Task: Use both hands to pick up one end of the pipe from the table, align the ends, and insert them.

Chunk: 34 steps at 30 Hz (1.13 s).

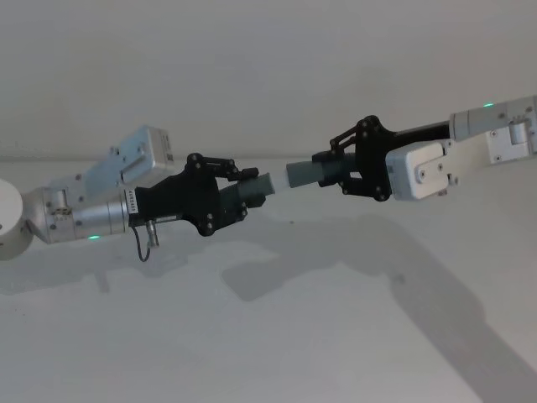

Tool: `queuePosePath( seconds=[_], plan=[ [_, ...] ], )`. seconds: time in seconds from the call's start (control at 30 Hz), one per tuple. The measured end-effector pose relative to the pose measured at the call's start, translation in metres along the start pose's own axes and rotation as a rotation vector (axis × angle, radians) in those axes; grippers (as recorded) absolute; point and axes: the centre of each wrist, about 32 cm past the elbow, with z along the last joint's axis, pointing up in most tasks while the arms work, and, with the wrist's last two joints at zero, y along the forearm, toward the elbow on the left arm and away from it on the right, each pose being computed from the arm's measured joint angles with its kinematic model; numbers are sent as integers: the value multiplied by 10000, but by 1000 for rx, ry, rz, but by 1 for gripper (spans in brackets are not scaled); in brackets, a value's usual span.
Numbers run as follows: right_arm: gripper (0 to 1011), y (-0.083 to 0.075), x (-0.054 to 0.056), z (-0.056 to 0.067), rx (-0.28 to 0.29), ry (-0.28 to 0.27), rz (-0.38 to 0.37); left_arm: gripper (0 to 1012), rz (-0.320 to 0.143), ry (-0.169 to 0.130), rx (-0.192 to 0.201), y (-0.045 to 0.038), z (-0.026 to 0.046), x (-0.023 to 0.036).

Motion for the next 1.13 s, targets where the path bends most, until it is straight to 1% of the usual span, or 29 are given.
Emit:
queuePosePath(
  seconds=[1.13],
  plan=[
    [267,18,9,3,8,13,2,331,0,0,0,0,0,0]
  ],
)
